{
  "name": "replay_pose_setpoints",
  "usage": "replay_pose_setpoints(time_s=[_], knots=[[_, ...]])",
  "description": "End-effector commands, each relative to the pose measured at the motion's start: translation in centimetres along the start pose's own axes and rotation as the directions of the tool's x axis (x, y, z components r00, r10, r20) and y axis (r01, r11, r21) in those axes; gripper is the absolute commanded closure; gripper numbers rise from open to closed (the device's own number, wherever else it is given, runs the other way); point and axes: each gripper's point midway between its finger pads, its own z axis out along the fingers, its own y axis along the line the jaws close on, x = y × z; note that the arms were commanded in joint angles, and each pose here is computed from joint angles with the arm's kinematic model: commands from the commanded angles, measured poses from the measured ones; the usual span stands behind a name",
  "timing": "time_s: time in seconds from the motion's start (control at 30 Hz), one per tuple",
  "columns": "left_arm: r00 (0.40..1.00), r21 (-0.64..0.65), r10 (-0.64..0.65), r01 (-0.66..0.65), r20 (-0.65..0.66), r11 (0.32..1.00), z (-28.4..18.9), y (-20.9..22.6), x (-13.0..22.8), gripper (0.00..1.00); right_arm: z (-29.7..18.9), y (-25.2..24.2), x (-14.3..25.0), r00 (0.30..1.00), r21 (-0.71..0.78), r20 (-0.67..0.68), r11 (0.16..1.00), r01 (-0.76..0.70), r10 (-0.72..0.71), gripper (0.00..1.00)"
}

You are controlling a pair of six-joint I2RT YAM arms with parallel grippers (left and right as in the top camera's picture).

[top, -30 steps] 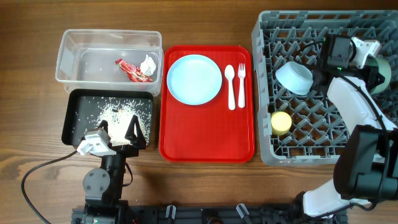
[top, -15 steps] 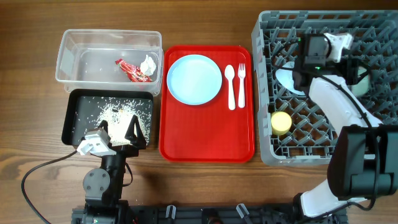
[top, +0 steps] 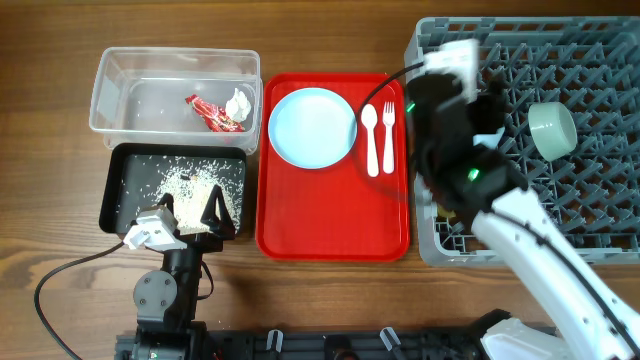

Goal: Sort waste into correct bins and load items into the dishwasher rack
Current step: 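Reach the right gripper to the light-blue plate and grasp its rim, then lift the light-blue plate and stand it upright in the rack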

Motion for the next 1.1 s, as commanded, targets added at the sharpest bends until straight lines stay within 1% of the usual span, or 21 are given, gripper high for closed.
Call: replay_pose_setpoints(time_s=[0.0, 0.03, 0.1, 0.13, 0.17, 0.2, 0.27, 0.33, 0.4, 0.47, 0.53, 0.57, 0.6, 0.7, 0.73, 0.8, 0.83, 1.0, 1.07], knots=[[1.0, -0.021, 0.012, -0.012, 0.007, 1.0, 0.0, 0.4, -0.1, 0.0, -4.7, 9.6, -0.4, 0.995, -0.472, -0.014, 0.876, -0.093, 0.098, 0.34], [1.0, -0.021, 0.012, -0.012, 0.007, 1.0, 0.0, 0.4, -0.1, 0.0, -6.2, 12.1, -0.1, 0.993, -0.585, -0.05, 0.803, -0.114, 0.104, 0.35], [1.0, -0.021, 0.012, -0.012, 0.007, 1.0, 0.0, 0.4, -0.1, 0.0, -8.1, 15.0, 0.4, 0.986, -0.705, -0.121, 0.689, -0.168, 0.117, 0.39], [1.0, -0.021, 0.012, -0.012, 0.007, 1.0, 0.0, 0.4, -0.1, 0.0, -9.0, 16.5, 0.9, 0.974, -0.754, -0.189, 0.616, -0.226, 0.126, 0.41], [1.0, -0.021, 0.012, -0.012, 0.007, 1.0, 0.0, 0.4, -0.1, 0.0, -9.3, 17.5, 1.4, 0.964, -0.771, -0.236, 0.581, -0.263, 0.123, 0.42], [1.0, -0.021, 0.012, -0.012, 0.007, 1.0, 0.0, 0.4, -0.1, 0.0, -9.2, 18.3, 2.0, 0.956, -0.776, -0.271, 0.563, -0.284, 0.11, 0.42], [1.0, -0.021, 0.012, -0.012, 0.007, 1.0, 0.0, 0.4, -0.1, 0.0, -8.6, 19.8, 3.3, 0.937, -0.764, -0.337, 0.556, -0.327, 0.088, 0.41], [1.0, -0.021, 0.012, -0.012, 0.007, 1.0, 0.0, 0.4, -0.1, 0.0, -7.2, 21.4, 4.9, 0.905, -0.724, -0.416, 0.572, -0.386, 0.084, 0.41], [1.0, -0.021, 0.012, -0.012, 0.007, 1.0, 0.0, 0.4, -0.1, 0.0, -5.6, 22.3, 6.3, 0.86, -0.662, -0.499, 0.593, -0.458, 0.107, 0.36], [1.0, -0.022, 0.012, -0.012, 0.007, 1.0, 0.0, 0.4, -0.1, 0.0, -3.2, 23.0, 8.3, 0.774, -0.549, -0.612, 0.615, -0.566, 0.165, 0.35], [1.0, -0.021, 0.012, -0.012, 0.007, 1.0, 0.0, 0.4, -0.1, 0.0, -0.8, 23.4, 10.3, 0.672, -0.426, -0.703, 0.621, -0.658, 0.231, 0.35], [1.0, -0.021, 0.012, -0.012, 0.007, 1.0, 0.0, 0.4, -0.1, 0.0, 0.2, 23.7, 11.0, 0.628, -0.375, -0.734, 0.616, -0.693, 0.26, 0.38], [1.0, -0.021, 0.012, -0.012, 0.007, 1.0, 0.0, 0.4, -0.1, 0.0, 1.1, 24.0, 11.5, 0.596, -0.342, -0.753, 0.606, -0.718, 0.28, 0.39], [1.0, -0.021, 0.012, -0.012, 0.007, 1.0, 0.0, 0.4, -0.1, 0.0, 2.7, 25.3, 11.7, 0.534, -0.318, -0.789, 0.542, -0.778, 0.304, 0.4], [1.0, -0.021, 0.012, -0.012, 0.007, 1.0, 0.0, 0.4, -0.1, 0.0, 2.9, 25.7, 12.1, 0.495, -0.286, -0.809, 0.524, -0.802, 0.317, 0.4], [1.0, -0.021, 0.012, -0.012, 0.007, 1.0, 0.0, 0.4, -0.1, 0.0, 3.2, 25.7, 12.7, 0.466, -0.244, -0.818, 0.53, -0.812, 0.337, 0.4], [1.0, -0.021, 0.012, -0.012, 0.007, 1.0, 0.0, 0.4, -0.1, 0.0, 3.3, 25.8, 12.9, 0.452, -0.229, -0.823, 0.527, -0.818, 0.344, 0.42], [1.0, -0.021, 0.012, -0.012, 0.007, 1.0, 0.0, 0.4, -0.1, 0.0, 3.2, 26.7, 13.3, 0.452, -0.234, -0.828, 0.528, -0.817, 0.332, 0.5], [1.0, -0.021, 0.012, -0.012, 0.007, 1.0, 0.0, 0.4, -0.1, 0.0, 3.1, 27.1, 13.9, 0.432, -0.212, -0.839, 0.532, -0.82, 0.331, 0.52]])
